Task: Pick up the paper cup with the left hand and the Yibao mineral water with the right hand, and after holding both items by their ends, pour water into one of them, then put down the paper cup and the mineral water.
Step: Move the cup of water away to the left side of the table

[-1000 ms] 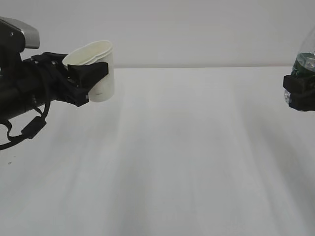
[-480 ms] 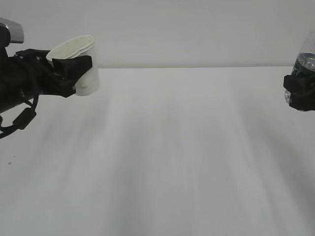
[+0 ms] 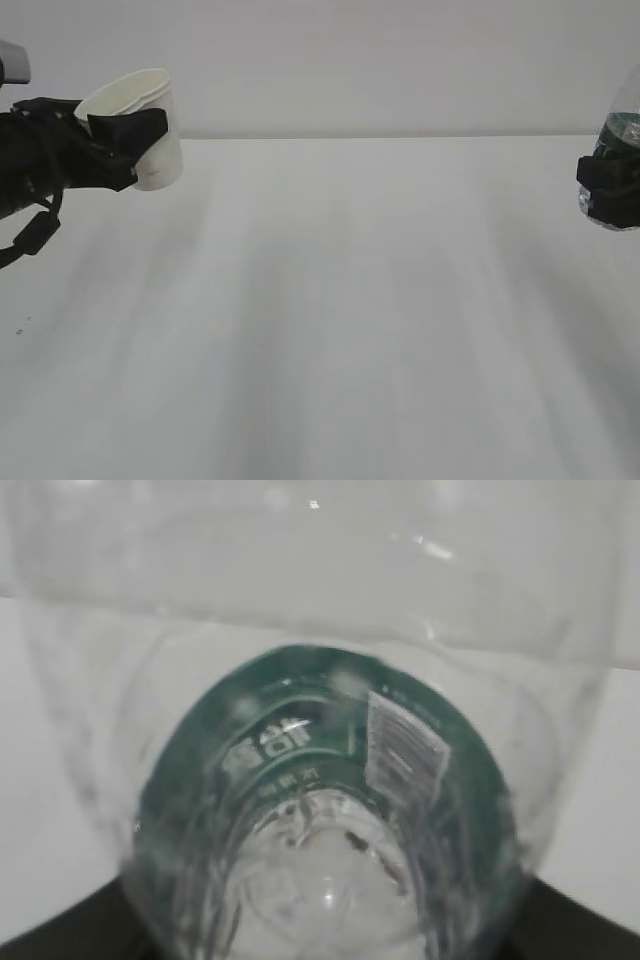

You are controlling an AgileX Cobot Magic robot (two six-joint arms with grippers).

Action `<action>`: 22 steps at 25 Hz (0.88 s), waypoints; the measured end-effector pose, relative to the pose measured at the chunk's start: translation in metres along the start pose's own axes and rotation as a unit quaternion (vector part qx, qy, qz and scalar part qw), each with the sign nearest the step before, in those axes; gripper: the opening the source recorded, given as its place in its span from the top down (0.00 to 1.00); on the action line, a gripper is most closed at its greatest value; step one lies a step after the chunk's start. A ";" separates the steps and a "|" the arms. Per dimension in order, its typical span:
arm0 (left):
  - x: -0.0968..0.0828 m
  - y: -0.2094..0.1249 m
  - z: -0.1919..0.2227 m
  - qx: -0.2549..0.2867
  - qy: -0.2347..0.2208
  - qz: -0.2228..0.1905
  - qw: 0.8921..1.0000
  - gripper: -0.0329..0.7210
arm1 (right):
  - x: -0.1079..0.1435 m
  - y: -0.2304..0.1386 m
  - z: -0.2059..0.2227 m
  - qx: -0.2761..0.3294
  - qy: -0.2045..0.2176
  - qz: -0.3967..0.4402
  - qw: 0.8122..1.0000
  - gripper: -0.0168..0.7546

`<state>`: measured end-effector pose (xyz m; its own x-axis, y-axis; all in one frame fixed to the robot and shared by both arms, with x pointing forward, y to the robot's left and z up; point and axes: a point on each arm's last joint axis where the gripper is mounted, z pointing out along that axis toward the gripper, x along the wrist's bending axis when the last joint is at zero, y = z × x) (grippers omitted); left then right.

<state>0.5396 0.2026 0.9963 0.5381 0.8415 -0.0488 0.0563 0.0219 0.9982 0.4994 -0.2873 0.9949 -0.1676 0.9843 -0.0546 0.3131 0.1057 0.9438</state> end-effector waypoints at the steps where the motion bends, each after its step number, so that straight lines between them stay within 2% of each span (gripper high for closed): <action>1: 0.001 0.000 0.000 0.000 0.002 -0.001 1.000 0.46 | 0.000 0.000 0.000 0.000 0.000 0.001 1.000 0.46; 22: 0.029 0.000 -0.009 0.004 0.051 0.004 0.999 0.46 | 0.000 -0.001 0.000 0.004 -0.001 0.003 1.000 0.46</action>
<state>0.5476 0.2315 0.9952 0.4499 0.8924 -0.0356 0.0590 0.0100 0.9982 0.4992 -0.2875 0.9943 -0.1643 0.9852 -0.0496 0.3208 0.1009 0.9418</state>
